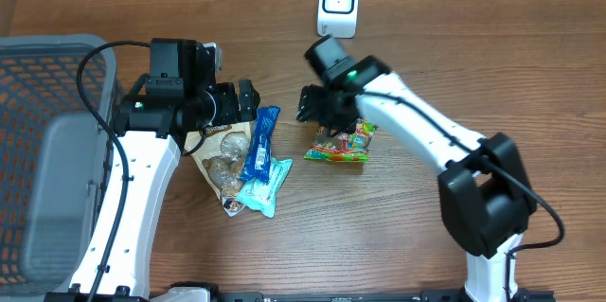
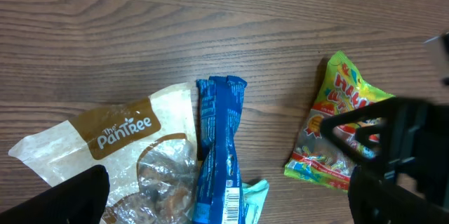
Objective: Scan the item barcode
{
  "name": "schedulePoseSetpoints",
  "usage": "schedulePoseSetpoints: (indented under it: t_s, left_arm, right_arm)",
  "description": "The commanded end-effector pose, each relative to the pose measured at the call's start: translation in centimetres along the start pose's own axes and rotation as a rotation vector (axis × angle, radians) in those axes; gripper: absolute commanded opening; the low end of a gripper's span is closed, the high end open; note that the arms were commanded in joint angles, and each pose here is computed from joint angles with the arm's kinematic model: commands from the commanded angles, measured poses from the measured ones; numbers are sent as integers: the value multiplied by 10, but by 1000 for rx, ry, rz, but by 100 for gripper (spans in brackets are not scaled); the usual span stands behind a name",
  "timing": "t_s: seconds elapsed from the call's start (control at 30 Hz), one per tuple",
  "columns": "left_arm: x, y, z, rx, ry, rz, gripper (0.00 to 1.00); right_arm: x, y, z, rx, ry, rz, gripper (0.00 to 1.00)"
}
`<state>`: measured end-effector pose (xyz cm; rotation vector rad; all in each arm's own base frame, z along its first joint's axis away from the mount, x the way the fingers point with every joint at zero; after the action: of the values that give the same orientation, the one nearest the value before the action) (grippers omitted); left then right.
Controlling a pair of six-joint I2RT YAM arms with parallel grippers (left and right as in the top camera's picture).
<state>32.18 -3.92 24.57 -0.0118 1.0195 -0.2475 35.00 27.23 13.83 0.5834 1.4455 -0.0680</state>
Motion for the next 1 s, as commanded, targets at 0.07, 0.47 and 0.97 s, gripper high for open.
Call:
schedulePoseSetpoints:
  t_s: [0.07, 0.47, 0.97]
  left_arm:
    - [4, 2, 0, -8, 10, 9, 100]
    - [4, 2, 0, -8, 10, 9, 100]
    - [4, 1, 0, -8, 10, 9, 100]
  right_arm:
    - [17, -5, -3, 47, -141, -117, 71]
    - [49, -28, -10, 72, -106, -268, 61]
    - [98, -58, -36, 61, 34, -446, 17]
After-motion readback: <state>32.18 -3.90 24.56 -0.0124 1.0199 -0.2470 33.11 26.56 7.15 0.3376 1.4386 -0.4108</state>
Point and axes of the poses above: each gripper's point midway between its finger pads, its own x axis out along the fingers, its own y axis along the line the jaws close on, z = x × y, the point moved 7 cm from there along -x, back along the fingers, and after that the axes turned 15 degrees about x, right-handed, at the moved point
